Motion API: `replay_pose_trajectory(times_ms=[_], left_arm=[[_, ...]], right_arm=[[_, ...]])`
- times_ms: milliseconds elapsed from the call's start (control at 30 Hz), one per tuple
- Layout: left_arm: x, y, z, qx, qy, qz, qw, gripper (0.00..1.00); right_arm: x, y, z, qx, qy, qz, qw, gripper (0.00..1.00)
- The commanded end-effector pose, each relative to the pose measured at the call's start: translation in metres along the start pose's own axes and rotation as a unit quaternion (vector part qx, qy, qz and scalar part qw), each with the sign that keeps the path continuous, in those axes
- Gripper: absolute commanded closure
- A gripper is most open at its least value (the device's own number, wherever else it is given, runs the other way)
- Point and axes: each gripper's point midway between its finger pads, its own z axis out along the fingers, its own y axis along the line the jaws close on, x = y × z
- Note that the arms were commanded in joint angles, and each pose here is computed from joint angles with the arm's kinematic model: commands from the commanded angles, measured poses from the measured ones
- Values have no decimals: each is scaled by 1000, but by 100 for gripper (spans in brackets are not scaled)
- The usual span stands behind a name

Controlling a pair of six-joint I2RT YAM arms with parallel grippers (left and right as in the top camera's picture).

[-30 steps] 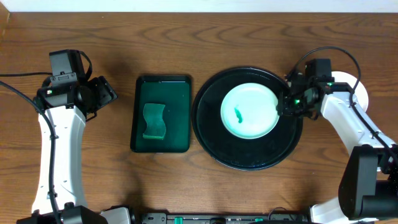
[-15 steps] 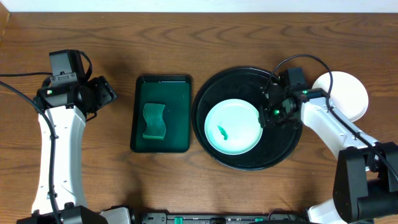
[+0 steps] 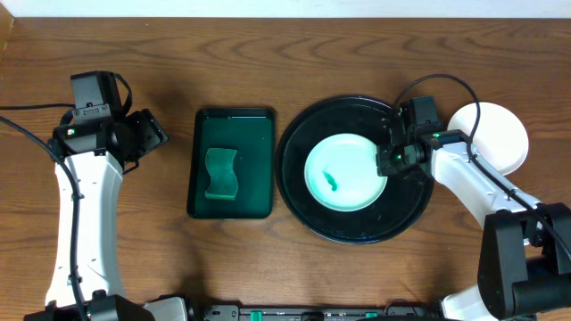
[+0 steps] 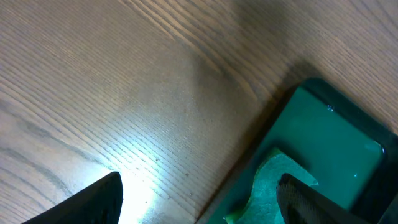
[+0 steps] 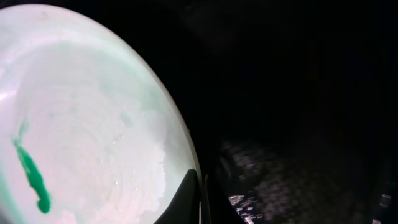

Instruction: Clean dirty plates on tray and stack at the side

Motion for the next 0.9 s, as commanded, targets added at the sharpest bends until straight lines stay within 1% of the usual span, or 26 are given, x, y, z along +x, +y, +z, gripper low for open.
replay_pose_trajectory(times_ms=[0, 133, 267, 400, 567, 600, 633, 700, 800, 833, 867], left_arm=[[-4, 1, -3, -3, -6, -2, 1000, 20], [-4, 1, -3, -3, -6, -2, 1000, 20], [-4, 1, -3, -3, -6, -2, 1000, 20], [-4, 1, -3, -3, -6, -2, 1000, 20], [-4, 1, -3, -3, -6, -2, 1000, 20], [-4, 1, -3, -3, -6, -2, 1000, 20], [-4, 1, -3, -3, -6, -2, 1000, 20], [-4, 1, -3, -3, -6, -2, 1000, 20], [-4, 1, -3, -3, -6, -2, 1000, 20], [-4, 1, -3, -3, -6, -2, 1000, 21], [-4, 1, -3, -3, -6, -2, 1000, 20]], right_arm=[[-4, -13, -1, 45, -17, 50, 998, 99], [-4, -19, -1, 62, -21, 83, 994, 99], [-2, -20, 6, 57, -33, 122, 990, 99], [9, -22, 16, 54, -36, 163, 984, 99], [14, -13, 18, 27, -25, 169, 985, 98], [13, -8, 18, 13, -23, 159, 987, 96], [11, -4, 18, 0, -23, 144, 989, 90], [3, 2, 16, -12, -32, 90, 995, 76], [-10, -2, 12, 1, -54, 21, 998, 57], [-15, -3, 11, 6, -64, 2, 998, 53], [-19, -5, 11, 14, -71, -12, 997, 53]])
